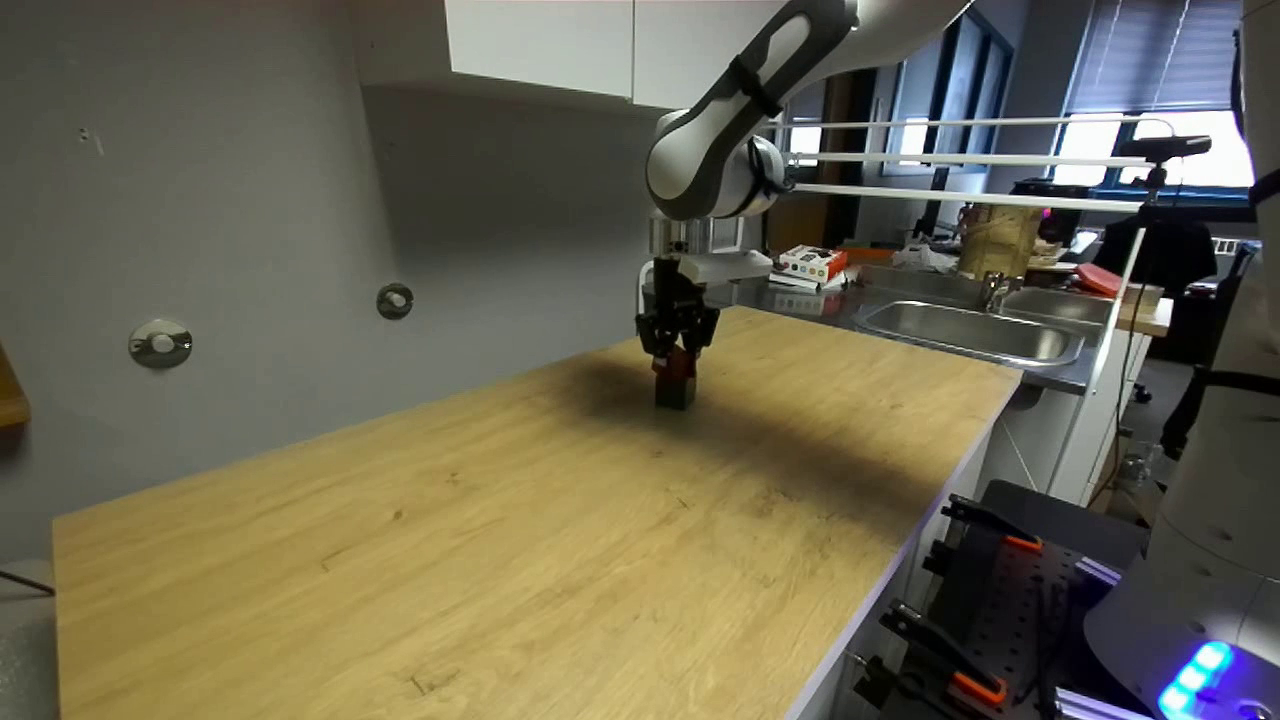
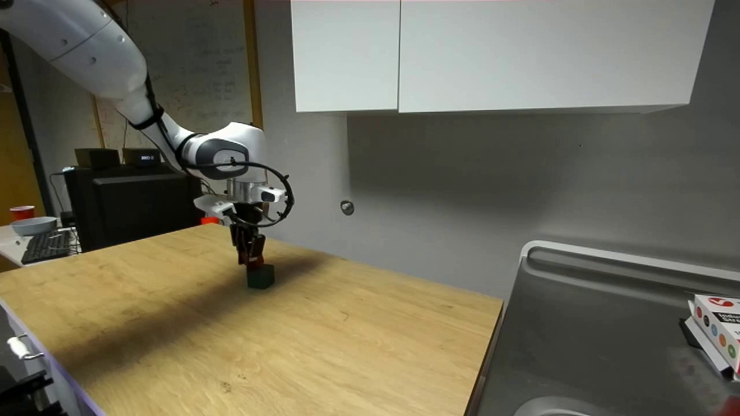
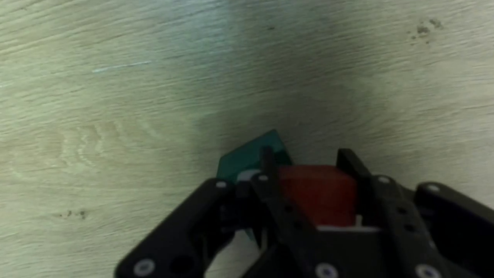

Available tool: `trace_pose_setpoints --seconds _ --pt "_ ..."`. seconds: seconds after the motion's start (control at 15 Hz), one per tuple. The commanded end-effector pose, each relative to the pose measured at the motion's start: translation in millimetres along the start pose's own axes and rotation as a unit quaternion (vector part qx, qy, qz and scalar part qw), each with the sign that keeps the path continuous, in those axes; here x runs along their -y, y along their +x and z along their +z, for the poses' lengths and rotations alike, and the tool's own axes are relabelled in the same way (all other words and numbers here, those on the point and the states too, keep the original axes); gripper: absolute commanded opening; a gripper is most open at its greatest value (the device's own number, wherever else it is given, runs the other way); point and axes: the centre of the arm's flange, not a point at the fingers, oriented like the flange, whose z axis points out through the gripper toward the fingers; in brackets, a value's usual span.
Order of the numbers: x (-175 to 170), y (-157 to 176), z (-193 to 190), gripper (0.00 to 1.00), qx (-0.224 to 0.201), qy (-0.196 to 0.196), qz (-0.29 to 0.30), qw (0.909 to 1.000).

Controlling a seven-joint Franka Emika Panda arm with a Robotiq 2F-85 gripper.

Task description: Put the orange block on the green one

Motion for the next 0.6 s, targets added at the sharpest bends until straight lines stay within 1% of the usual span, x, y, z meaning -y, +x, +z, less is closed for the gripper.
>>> trace_pose_setpoints --seconds 0.0,0.13,0.27,0.4,0.53 --pt "2 19 -4 0.18 0.002 -0.012 0.005 0.9999" --pt "-1 24 -6 0.18 0.001 -0.012 0.008 0.9999" --pt "-3 28 -6 0.69 0.0 -0.012 0.012 0.9999" --pt "-5 30 -7 0.69 -0.001 -0.012 0.014 0.9998" --pt "-6 31 -8 0.81 -0.001 -0.012 0.014 0.9998"
